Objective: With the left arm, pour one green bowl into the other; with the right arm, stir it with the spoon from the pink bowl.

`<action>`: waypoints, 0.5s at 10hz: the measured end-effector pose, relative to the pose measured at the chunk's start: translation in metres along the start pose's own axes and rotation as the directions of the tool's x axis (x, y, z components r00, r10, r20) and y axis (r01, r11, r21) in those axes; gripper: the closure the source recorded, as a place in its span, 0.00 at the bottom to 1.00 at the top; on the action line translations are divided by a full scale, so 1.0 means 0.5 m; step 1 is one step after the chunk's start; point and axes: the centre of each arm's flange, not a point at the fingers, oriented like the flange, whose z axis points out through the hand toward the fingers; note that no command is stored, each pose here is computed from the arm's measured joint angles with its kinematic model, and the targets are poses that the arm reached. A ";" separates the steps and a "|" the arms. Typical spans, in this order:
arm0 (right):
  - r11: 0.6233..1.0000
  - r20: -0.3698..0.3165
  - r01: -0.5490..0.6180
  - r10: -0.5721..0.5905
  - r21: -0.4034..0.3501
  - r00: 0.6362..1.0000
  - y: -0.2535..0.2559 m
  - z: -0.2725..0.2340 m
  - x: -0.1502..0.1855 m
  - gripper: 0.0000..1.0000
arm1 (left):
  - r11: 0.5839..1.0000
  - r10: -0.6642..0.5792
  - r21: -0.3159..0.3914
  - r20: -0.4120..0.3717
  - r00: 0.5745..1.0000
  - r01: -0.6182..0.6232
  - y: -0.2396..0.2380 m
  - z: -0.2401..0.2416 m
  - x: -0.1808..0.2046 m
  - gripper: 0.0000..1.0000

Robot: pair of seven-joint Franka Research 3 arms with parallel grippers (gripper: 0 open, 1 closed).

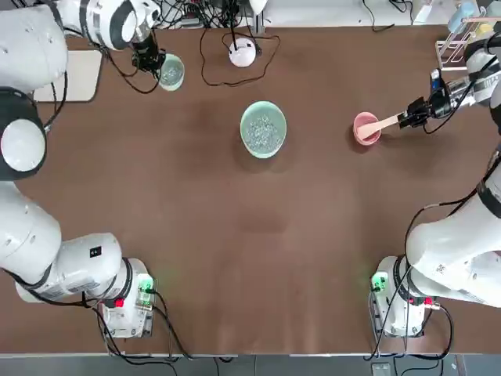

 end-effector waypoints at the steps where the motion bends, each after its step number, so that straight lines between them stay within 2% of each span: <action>1: 1.000 0.000 0.002 -0.002 0.000 1.000 -0.002 0.000 0.002 0.55 | 0.999 -0.020 0.046 0.002 1.000 0.020 0.045 -0.023 -0.021 0.96; 3: 1.000 0.001 0.006 -0.006 0.002 1.000 -0.004 0.003 0.006 0.58 | 0.987 -0.097 0.125 -0.059 0.994 0.104 0.140 -0.079 -0.066 0.96; 5: 1.000 0.001 0.005 -0.005 0.003 1.000 -0.003 0.005 0.007 0.60 | 0.965 -0.123 0.222 -0.087 0.989 0.139 0.215 -0.109 -0.125 0.96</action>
